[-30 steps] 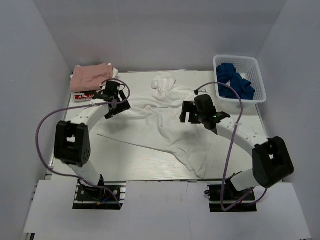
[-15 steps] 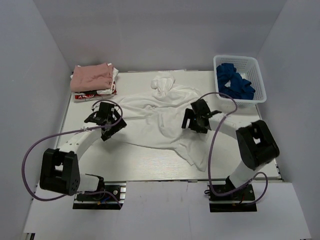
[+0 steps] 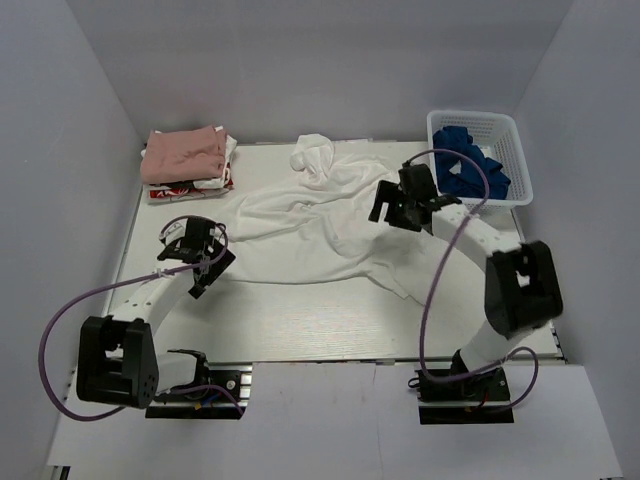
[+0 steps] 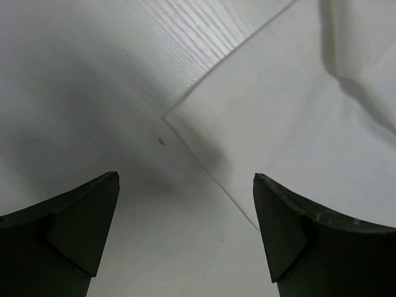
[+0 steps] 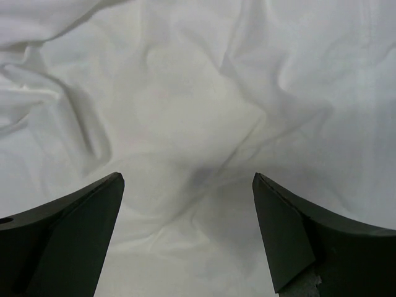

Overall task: Fold and stack the t-shirts
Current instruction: Flatten out the tshirt

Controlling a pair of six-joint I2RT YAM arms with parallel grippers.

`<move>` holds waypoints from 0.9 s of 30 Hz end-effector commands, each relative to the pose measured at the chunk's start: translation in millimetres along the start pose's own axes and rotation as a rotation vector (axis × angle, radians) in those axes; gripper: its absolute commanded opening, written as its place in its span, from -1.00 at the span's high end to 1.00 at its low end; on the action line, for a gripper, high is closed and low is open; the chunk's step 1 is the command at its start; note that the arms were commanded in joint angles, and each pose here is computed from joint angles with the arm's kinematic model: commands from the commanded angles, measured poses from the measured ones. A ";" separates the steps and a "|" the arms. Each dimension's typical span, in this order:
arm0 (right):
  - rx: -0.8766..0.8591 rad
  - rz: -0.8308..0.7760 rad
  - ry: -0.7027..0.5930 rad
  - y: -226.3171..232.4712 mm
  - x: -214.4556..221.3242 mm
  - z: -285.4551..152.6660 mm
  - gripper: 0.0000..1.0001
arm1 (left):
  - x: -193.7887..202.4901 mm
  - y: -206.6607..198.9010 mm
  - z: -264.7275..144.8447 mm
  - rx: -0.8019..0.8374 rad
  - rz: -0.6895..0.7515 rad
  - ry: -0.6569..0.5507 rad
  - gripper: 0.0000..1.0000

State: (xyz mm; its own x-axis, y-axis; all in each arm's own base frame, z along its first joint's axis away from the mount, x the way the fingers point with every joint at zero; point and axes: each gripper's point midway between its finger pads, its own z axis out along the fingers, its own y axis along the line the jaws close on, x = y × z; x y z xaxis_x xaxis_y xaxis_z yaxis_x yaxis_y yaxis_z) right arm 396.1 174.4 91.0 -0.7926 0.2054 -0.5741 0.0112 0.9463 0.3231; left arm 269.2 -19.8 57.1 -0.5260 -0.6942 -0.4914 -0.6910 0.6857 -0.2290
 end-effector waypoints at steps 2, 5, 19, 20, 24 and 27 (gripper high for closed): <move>0.108 -0.122 -0.032 -27.2 29.0 -54.8 -0.81 | 4.3 13.1 18.7 -0.059 -0.031 0.029 -0.98; 0.225 -0.053 0.033 -63.8 75.3 -72.6 -0.81 | 6.3 13.4 28.9 -0.061 -0.021 0.038 -0.98; 0.209 0.003 0.153 -92.9 159.3 -74.8 -0.76 | 24.1 -2.8 59.2 0.006 0.045 0.145 1.00; 0.191 -0.005 0.136 -88.4 153.6 -69.8 -0.59 | 24.1 -2.8 59.2 0.006 0.045 0.145 1.00; 0.177 -0.050 0.125 -80.6 139.7 -48.4 1.00 | 10.1 -17.9 51.2 0.076 0.037 0.095 1.00; 0.194 -0.061 0.078 -73.5 117.1 -48.9 1.00 | -8.9 -38.7 35.8 0.163 0.028 0.042 1.00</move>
State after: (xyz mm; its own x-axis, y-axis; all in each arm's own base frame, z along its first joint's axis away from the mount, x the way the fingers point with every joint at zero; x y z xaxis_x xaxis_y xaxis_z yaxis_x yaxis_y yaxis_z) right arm 242.4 107.6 17.1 -0.8881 0.1368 -0.4387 0.0917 0.9882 0.1225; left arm 309.2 -24.5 19.1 -0.5775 -0.6879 -0.4396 -0.6392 0.7160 -0.2807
